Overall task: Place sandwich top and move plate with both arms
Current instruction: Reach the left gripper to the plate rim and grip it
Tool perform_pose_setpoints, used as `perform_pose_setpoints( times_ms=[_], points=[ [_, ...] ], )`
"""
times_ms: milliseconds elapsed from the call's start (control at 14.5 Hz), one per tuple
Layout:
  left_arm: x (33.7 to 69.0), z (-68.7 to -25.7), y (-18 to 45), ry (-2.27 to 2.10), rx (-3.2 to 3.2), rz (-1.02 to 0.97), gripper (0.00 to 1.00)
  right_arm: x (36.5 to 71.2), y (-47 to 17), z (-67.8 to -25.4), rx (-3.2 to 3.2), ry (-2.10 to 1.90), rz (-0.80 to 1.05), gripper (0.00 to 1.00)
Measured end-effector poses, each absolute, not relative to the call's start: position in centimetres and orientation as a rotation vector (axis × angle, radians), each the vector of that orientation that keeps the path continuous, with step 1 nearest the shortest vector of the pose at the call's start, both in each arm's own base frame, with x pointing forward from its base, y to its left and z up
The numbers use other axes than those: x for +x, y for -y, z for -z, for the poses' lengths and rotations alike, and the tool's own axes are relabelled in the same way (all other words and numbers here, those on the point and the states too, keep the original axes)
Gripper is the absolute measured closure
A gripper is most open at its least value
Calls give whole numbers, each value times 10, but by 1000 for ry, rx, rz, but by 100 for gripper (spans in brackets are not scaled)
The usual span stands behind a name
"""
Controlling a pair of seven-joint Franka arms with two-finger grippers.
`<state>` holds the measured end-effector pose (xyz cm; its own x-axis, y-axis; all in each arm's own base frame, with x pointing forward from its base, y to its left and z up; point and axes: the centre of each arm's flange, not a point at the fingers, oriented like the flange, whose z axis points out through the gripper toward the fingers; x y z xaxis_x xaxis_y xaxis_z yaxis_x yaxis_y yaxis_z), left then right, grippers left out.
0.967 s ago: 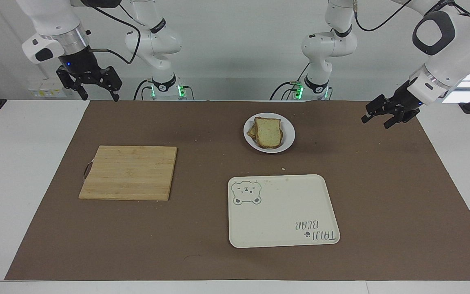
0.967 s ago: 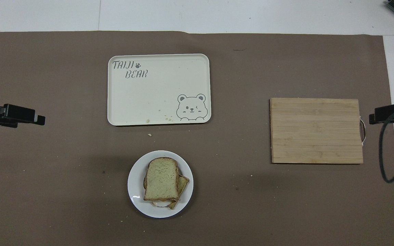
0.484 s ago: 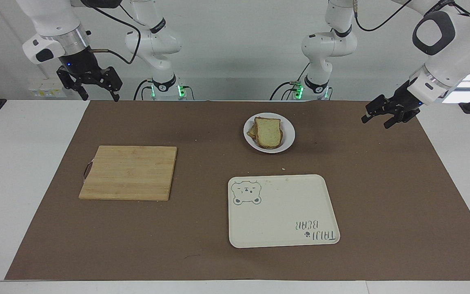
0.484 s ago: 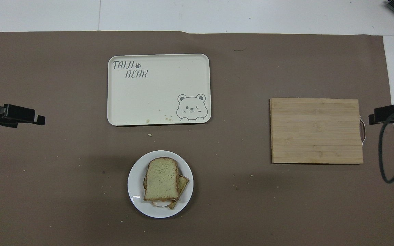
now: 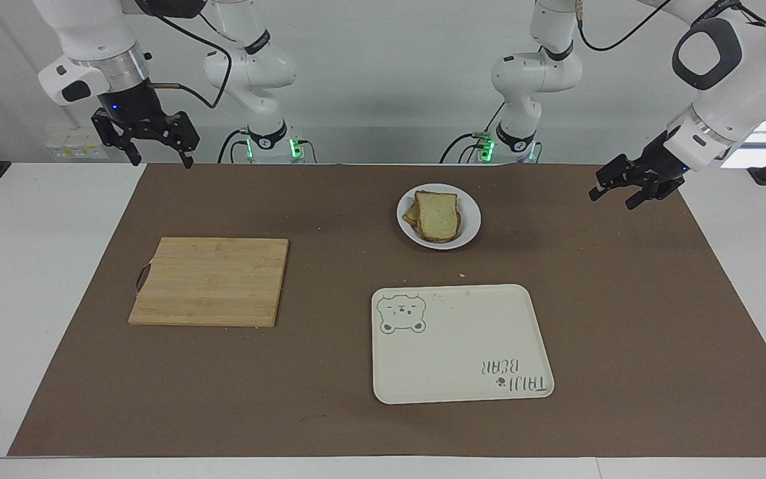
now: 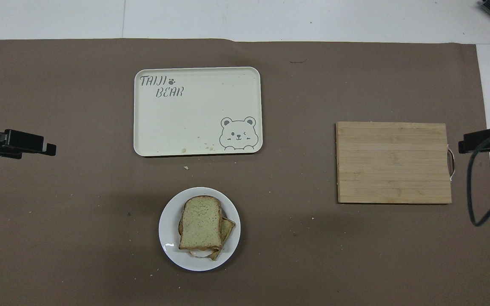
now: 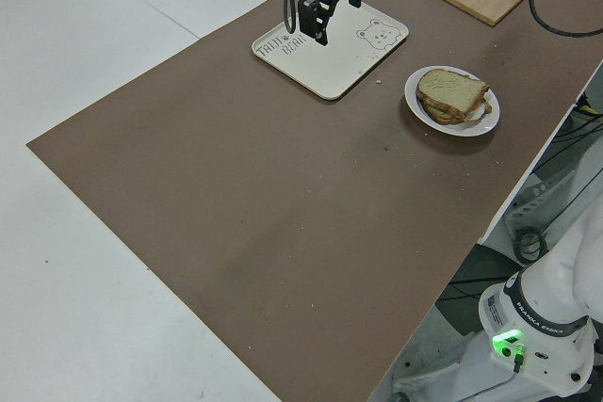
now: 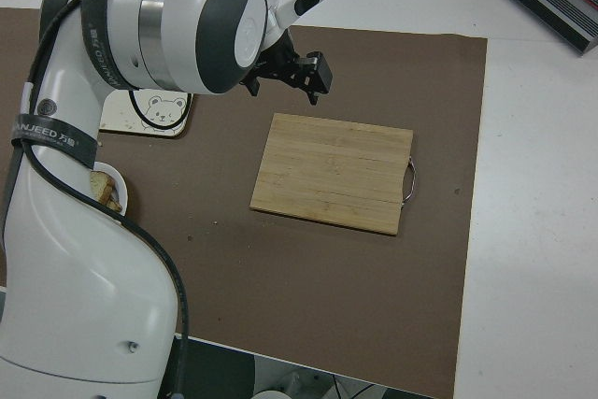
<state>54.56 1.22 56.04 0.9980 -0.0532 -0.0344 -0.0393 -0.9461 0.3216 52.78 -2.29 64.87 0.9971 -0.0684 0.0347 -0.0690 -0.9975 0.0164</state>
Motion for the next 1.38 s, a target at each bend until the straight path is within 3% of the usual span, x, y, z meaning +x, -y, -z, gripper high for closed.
perform_pose_setpoints(
  times_ms=[346, 622, 1037, 1382],
  points=[
    [544, -559, -12, 67, 2812, 73, 0, 528, 23, -648, 3122, 107, -54, 0],
    [516, -527, 32, 133, 2806, 183, 0, 528, 23, -649, 3122, 107, -55, 0],
    [460, -419, 96, 144, 2739, 294, 0, 528, 23, -648, 3122, 107, -54, 0],
    [412, -331, 131, 65, 2712, 276, 3, 528, 23, -648, 3122, 107, -54, 0]
  ],
)
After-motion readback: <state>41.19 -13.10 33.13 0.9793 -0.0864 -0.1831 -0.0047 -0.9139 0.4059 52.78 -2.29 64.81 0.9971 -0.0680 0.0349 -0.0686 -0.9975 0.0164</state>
